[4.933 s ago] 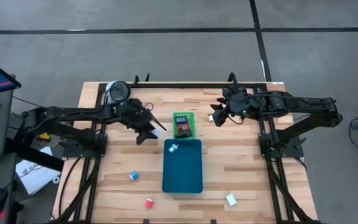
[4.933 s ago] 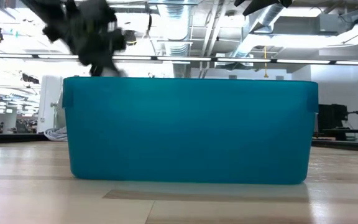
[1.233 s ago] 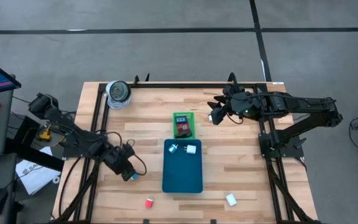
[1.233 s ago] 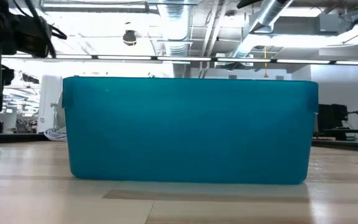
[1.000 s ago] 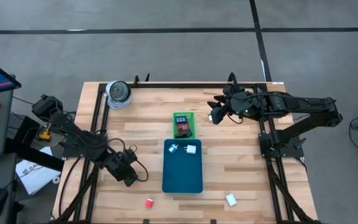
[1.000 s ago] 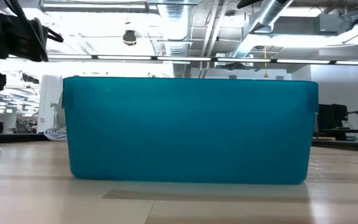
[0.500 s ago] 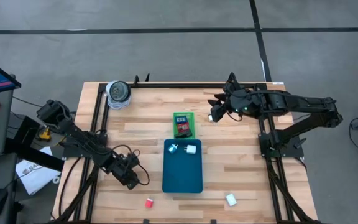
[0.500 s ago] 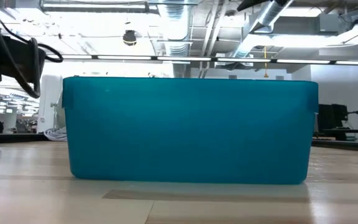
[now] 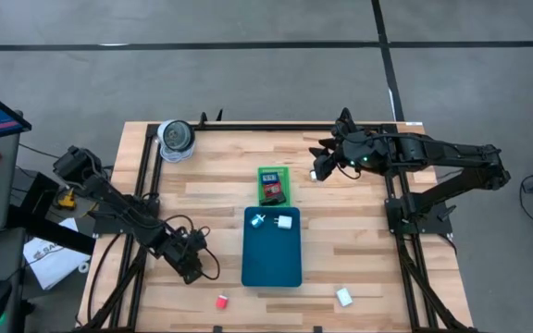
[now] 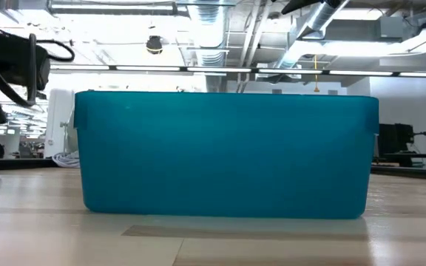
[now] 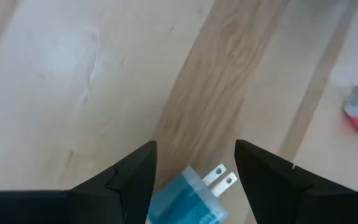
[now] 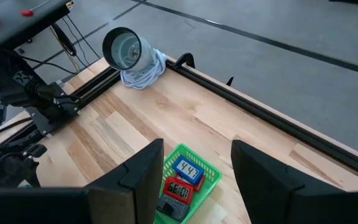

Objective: Pick & Place Office items
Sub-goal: Put the blue charger adapter into the blue bin

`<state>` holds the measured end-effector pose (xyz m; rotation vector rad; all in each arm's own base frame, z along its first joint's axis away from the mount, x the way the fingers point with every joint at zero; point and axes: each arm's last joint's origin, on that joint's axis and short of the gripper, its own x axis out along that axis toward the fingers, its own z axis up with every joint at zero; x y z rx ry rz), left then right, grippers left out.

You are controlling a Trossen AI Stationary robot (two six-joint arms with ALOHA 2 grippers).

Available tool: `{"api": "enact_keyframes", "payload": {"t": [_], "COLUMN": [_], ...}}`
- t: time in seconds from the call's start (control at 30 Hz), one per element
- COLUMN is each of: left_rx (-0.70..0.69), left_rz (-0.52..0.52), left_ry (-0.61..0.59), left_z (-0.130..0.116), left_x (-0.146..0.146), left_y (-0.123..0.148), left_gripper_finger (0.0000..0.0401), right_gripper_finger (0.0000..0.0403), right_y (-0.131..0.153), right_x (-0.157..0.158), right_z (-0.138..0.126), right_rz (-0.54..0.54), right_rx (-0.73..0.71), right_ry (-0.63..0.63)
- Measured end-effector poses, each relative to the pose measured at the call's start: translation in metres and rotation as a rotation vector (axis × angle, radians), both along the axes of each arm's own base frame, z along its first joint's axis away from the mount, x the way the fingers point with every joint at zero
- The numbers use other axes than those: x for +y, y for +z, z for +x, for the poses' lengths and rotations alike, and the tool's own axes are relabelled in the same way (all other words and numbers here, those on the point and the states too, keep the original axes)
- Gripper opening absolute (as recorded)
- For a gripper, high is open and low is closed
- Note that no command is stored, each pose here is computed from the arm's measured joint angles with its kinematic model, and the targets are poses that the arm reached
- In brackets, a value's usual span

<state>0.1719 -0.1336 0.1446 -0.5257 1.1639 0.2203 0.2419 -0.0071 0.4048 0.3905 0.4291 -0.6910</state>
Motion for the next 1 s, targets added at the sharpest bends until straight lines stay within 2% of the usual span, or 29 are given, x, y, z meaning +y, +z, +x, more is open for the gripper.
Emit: {"api": "enact_keyframes", "payload": {"t": [0.23,0.43,0.53,0.7,1.0], "left_rx": [-0.072,-0.11,-0.126,-0.124,-0.141], "left_rz": [0.071,0.179,0.213,0.217,0.177], "left_ry": [-0.209,-0.462,-0.553,-0.603,-0.642], "left_z": [-0.007,-0.017,-0.018,-0.021,-0.026], "left_x": [0.009,0.012,0.01,0.005,-0.006], "left_y": [0.019,0.029,0.03,0.028,0.027], "left_gripper_finger": [0.0224,0.0277,0.0304,0.0327,0.0317], "right_gripper_finger": [0.0182,0.0182,0.0182,0.0182,0.0182], "right_y": [0.0,0.0,0.0,0.0,0.0], "right_x": [0.0,0.001,0.001,0.006,0.009], "right_z": [0.0,0.0,0.0,0.0,0.0], "right_rz": [0.003,0.007,0.009,0.023,0.027], "right_rx": [-0.002,-0.002,-0.004,-0.012,-0.012], "right_ry": [0.008,0.015,0.015,0.021,0.021]}}
